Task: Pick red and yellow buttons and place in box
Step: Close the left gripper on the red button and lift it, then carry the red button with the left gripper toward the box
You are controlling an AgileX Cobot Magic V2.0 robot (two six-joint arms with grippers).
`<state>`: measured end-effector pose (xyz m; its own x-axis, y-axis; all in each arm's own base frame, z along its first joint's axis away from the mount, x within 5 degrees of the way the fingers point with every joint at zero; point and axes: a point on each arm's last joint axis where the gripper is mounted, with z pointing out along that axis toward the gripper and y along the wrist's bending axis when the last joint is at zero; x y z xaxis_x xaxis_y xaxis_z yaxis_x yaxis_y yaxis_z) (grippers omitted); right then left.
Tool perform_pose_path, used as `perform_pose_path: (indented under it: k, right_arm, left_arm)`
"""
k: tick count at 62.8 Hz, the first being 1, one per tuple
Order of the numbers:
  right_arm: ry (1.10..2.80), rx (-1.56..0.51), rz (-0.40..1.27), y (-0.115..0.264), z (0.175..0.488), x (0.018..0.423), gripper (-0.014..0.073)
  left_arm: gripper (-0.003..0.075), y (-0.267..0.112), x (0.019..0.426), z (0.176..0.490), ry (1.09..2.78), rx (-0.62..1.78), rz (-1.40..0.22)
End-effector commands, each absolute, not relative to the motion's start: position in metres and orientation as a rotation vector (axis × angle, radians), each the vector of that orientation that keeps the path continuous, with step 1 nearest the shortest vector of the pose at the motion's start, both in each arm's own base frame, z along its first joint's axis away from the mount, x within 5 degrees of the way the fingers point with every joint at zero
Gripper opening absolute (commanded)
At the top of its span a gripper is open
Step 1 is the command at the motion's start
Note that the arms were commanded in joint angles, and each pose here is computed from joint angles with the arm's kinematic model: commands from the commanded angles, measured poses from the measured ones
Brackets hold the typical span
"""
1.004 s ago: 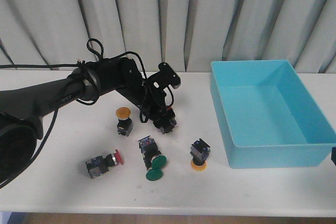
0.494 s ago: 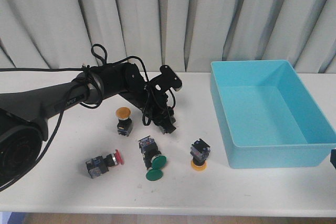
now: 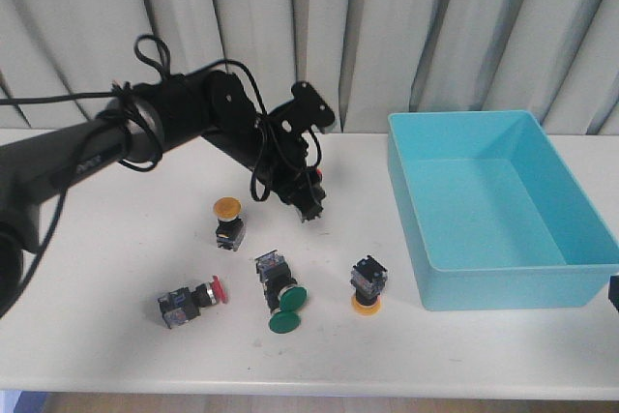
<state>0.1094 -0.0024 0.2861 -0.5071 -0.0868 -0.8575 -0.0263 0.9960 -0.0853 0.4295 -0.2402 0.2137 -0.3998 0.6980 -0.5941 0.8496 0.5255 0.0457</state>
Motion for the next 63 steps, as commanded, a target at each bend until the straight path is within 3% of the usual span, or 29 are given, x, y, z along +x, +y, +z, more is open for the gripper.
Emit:
perform_pose_path:
  k: [1, 26, 42, 63]
  right_arm:
    - [2.025, -0.081, -0.085, -0.003, 0.299, 0.114, 0.0582]
    - [2.025, -0.081, -0.085, -0.003, 0.299, 0.114, 0.0582]
    - [2.025, -0.081, -0.085, -0.003, 0.299, 0.114, 0.0582]
    - [2.025, -0.081, -0.085, -0.003, 0.299, 0.114, 0.0582]
  left_arm:
    - [0.0139, -0.240, 0.420, 0.276, 2.077, 1.173, -0.372]
    - [0.0139, -0.230, 0.394, 0.330, 2.101, 1.054, -0.446]
    - [0.0139, -0.214, 0.337, 0.367, 2.011, 0.987, -0.466]
    - [0.0139, -0.169, 0.256, 0.345, 2.020, 0.662, -0.623]
